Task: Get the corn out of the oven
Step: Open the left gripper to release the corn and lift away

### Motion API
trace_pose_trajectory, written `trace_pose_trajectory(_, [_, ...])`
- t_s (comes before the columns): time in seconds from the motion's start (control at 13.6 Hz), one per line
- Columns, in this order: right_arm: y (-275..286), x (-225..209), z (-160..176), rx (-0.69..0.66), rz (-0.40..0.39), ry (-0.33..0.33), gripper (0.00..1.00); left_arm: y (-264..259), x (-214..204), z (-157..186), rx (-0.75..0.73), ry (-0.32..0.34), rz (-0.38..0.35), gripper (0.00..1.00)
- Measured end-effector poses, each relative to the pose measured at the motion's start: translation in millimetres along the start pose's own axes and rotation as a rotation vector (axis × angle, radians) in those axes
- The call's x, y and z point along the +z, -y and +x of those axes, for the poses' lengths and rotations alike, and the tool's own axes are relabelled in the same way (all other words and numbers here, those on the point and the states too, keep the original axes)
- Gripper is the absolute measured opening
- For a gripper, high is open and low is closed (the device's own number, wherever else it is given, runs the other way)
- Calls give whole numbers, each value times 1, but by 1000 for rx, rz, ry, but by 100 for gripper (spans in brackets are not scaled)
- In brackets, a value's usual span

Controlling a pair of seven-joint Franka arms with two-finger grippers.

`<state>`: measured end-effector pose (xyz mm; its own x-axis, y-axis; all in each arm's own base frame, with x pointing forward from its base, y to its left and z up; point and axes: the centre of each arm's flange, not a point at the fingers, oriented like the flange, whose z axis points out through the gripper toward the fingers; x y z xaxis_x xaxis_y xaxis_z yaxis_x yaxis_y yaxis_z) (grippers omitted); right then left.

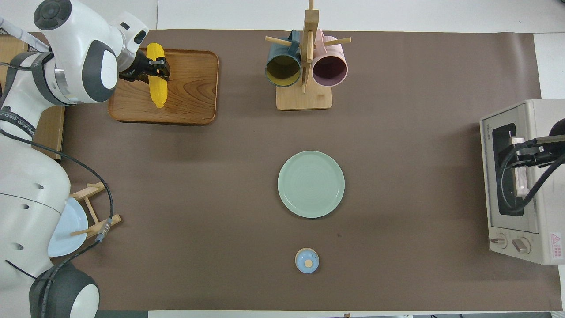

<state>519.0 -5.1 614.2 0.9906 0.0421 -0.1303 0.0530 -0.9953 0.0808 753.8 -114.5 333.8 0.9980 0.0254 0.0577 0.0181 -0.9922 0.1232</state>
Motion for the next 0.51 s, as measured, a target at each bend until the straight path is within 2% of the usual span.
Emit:
trace_pose_trajectory(0.15, [-1,-4,6,2,5,-3,97,-1,1,-1,22,3,0,53])
trace_pose_trajectory(0.22, [-1,-4,9,2,6,0,100,-2,2,-1,28,5,-1,59])
trace_pose_trajectory(0.37, [-3,-4,12,7,7,8,100,-4,2,-2,32,8,-2,84])
trace_pose_trajectory(0.51, [-7,-7,12,14,9,21,100,-5,-4,-4,34,19,-1,100])
